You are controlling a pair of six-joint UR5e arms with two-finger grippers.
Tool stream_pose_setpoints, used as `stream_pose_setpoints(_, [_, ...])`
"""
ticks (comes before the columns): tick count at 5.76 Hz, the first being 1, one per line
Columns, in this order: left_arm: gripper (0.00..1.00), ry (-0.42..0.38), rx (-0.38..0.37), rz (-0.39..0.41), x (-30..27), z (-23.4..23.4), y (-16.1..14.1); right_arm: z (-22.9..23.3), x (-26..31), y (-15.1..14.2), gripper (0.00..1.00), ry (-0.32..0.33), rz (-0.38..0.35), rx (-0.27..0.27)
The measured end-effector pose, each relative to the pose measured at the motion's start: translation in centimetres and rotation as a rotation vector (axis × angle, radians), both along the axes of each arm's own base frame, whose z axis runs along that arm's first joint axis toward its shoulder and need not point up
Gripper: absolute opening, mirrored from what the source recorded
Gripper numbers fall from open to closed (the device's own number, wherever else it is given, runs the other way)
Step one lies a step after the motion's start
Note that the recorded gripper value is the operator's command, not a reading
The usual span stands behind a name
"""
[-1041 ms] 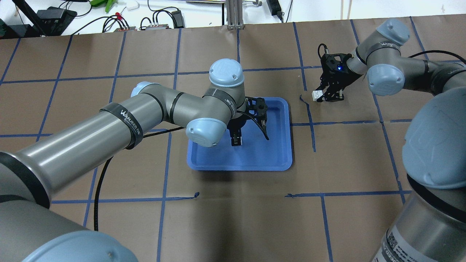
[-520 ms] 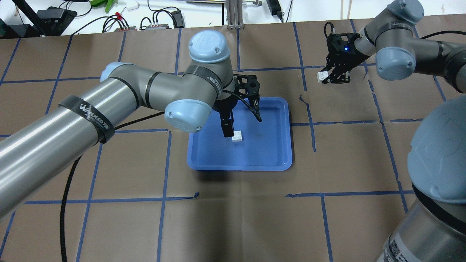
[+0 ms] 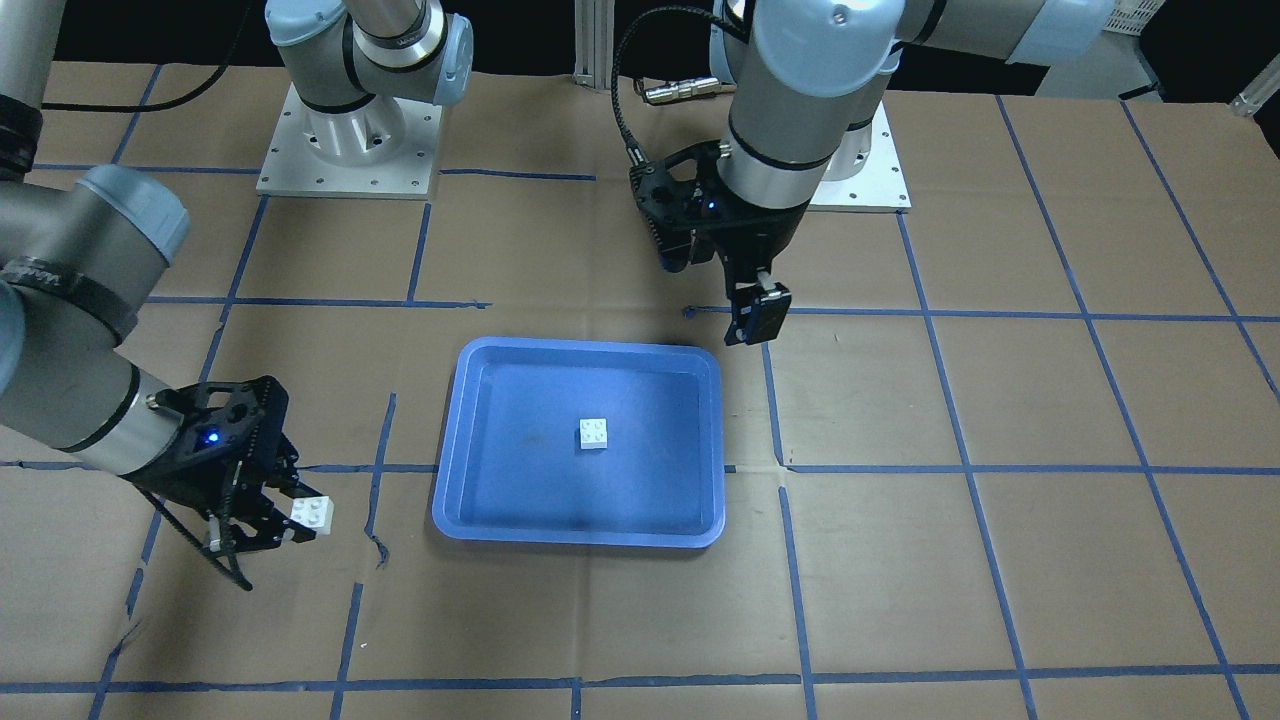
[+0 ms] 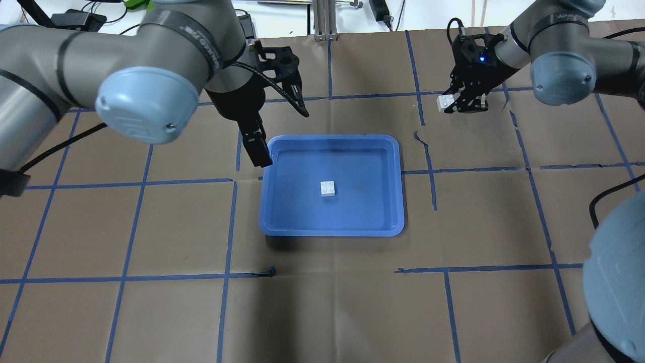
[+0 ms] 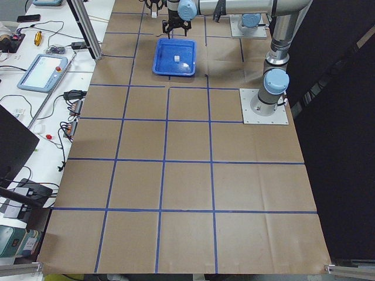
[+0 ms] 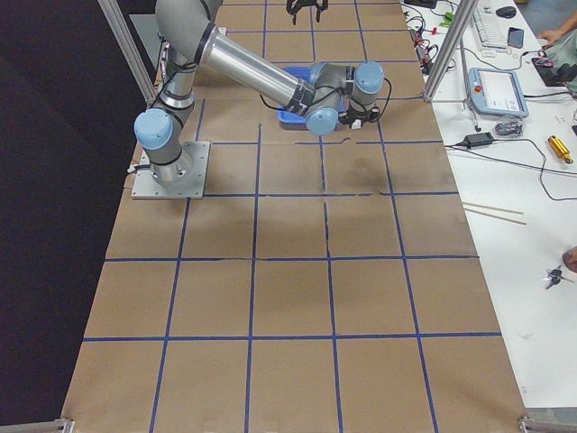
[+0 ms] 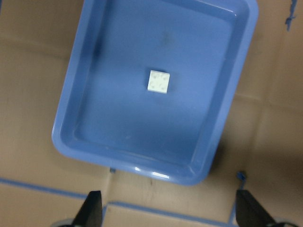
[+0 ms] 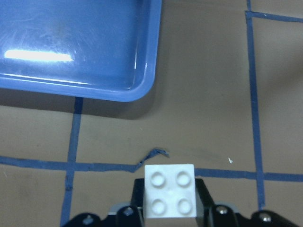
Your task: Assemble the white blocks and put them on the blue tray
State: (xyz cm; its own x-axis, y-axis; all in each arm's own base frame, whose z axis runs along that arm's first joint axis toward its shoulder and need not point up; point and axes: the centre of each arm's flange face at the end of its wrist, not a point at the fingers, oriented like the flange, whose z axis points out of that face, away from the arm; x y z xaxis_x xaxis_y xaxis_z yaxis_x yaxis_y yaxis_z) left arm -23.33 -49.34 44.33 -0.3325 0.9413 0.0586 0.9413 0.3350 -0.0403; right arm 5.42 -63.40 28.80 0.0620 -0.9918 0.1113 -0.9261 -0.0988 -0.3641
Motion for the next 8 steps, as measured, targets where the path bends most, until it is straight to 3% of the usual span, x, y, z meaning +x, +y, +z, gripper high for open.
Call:
stream_pose_setpoints(2, [0.99,-0.072,-0.019,0.259,3.0,3.4,2.4,-0.4,7.1,3.1,0.22,-0.018,-0.005,0.040])
stream_pose_setpoints(3, [0.99,-0.092,-0.040,0.451,3.5,4.3,2.8,-1.0,10.8,4.6,0.22,-0.022,-0.035,0.043])
stream_pose_setpoints(5, [0.99,-0.096,-0.055,0.749,3.9,4.9,3.0,-3.2,17.3,7.9,0.22,-0.040,-0.098,0.014])
stream_pose_setpoints(7, [0.99,-0.060,-0.066,1.029,5.9,6.1,2.0,-6.5,18.6,10.9,0.22,-0.047,-0.098,0.003])
stream_pose_setpoints(8, [0.99,-0.034,-0.078,1.121,7.1,6.6,1.6,-8.1,18.6,11.9,0.22,-0.049,-0.097,-0.004])
